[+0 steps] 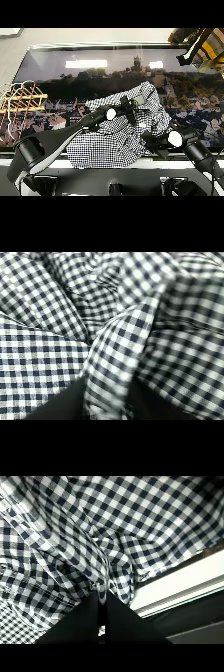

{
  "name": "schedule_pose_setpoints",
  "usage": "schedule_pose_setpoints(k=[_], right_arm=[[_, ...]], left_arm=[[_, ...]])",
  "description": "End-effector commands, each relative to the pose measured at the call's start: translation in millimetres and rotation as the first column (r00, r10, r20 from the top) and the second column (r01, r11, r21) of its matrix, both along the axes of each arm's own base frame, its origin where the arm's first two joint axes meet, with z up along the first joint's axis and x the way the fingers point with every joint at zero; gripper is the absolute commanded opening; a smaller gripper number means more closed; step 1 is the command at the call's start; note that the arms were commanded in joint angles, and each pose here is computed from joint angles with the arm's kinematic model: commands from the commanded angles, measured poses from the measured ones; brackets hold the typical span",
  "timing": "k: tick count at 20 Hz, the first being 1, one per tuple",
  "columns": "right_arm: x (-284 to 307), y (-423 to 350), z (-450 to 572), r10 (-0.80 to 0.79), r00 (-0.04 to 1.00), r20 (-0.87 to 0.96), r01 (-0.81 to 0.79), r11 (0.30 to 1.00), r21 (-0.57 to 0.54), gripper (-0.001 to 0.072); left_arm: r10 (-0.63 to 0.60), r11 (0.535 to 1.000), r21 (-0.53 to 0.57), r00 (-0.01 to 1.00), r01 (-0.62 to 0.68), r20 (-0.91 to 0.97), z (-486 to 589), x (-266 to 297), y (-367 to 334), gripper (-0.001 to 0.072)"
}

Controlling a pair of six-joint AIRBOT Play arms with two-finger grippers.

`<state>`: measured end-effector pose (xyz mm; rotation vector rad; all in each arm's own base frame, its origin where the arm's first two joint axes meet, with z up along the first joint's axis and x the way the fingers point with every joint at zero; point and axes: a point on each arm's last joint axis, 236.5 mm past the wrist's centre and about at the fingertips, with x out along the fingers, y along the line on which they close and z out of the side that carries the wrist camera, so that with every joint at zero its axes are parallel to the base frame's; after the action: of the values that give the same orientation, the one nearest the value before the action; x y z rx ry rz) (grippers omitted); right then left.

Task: Fold the clothes and pants, and hang the long-sleeved shirts on hangers.

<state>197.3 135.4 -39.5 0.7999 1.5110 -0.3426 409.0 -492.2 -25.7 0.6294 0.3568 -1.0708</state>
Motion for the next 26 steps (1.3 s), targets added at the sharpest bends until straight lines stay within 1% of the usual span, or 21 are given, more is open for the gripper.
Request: schedule_pose_setpoints(k=[1, 3, 5, 7, 8, 9, 10, 11, 13, 17, 19, 21, 22, 24, 26], right_arm=[[-9, -1, -1, 0.026, 0.999, -0.032, -0.026, 1.000, -0.006, 0.0036], [-11, -3, 2, 0.034, 0.999, -0.028, -0.034, 0.999, -0.009, 0.0036], [-6, -3, 14, 0.036, 0.999, 0.024, -0.036, 0.999, -0.004, 0.0036], [14, -14, 35, 0.050, 0.991, 0.121, -0.044, 0.998, -0.051, 0.0035], [29, -22, 50, 0.061, 0.982, 0.178, -0.045, 0.994, -0.095, 0.0035], [47, -27, 68, 0.070, 0.968, 0.239, -0.041, 0.991, -0.127, 0.0034], [66, -31, 90, 0.076, 0.950, 0.303, -0.030, 0.988, -0.152, 0.0034], [85, -29, 112, 0.085, 0.931, 0.356, -0.028, 0.986, -0.162, 0.0034], [117, -17, 153, 0.143, 0.887, 0.438, -0.074, 0.982, -0.171, 0.0034], [176, 6, 240, 0.296, 0.767, 0.569, -0.190, 0.952, -0.238, 0.0034], [196, 18, 283, 0.351, 0.698, 0.624, -0.233, 0.935, -0.266, 0.0034], [209, 27, 327, 0.390, 0.618, 0.683, -0.261, 0.921, -0.290, 0.0034], [211, 34, 350, 0.405, 0.564, 0.720, -0.282, 0.913, -0.293, 0.0034], [206, 52, 390, 0.412, 0.439, 0.799, -0.331, 0.900, -0.282, 0.0034], [190, 58, 414, 0.382, 0.381, 0.842, -0.353, 0.902, -0.249, 0.0034]], left_arm=[[0.030, 0.999, -0.025, 1.000, -0.030, 0.004, 0, 5, -2, 0.0031], [0.068, 0.996, -0.061, 0.997, -0.071, -0.045, 4, 5, -2, 0.0031], [0.100, 0.989, -0.103, 0.993, -0.107, -0.069, 20, 8, 0, 0.0030], [0.114, 0.983, -0.143, 0.993, -0.119, -0.043, 54, 16, 9, 0.0030], [0.126, 0.977, -0.168, 0.992, -0.129, -0.025, 76, 21, 16, 0.0029], [0.154, 0.965, -0.209, 0.988, -0.157, -0.028, 101, 28, 26, 0.0030], [0.194, 0.944, -0.262, 0.979, -0.202, -0.059, 125, 34, 38, 0.0030], [0.239, 0.909, -0.324, 0.965, -0.261, -0.107, 150, 41, 52, 0.0029], [0.291, 0.848, -0.411, 0.942, -0.335, -0.168, 198, 48, 81, 0.0029], [0.362, 0.769, -0.527, 0.926, -0.362, -0.107, 291, 54, 145, 0.0028], [0.412, 0.716, -0.590, 0.908, -0.374, -0.075, 337, 52, 184, 0.0028], [0.463, 0.654, -0.651, 0.884, -0.385, -0.058, 379, 47, 224, 0.0028], [0.487, 0.632, -0.675, 0.873, -0.380, -0.035, 400, 41, 243, 0.0028], [0.525, 0.597, -0.715, 0.851, -0.364, 0.006, 434, 26, 274, 0.0028], [0.535, 0.588, -0.732, 0.844, -0.344, 0.033, 457, 6, 292, 0.0028]])
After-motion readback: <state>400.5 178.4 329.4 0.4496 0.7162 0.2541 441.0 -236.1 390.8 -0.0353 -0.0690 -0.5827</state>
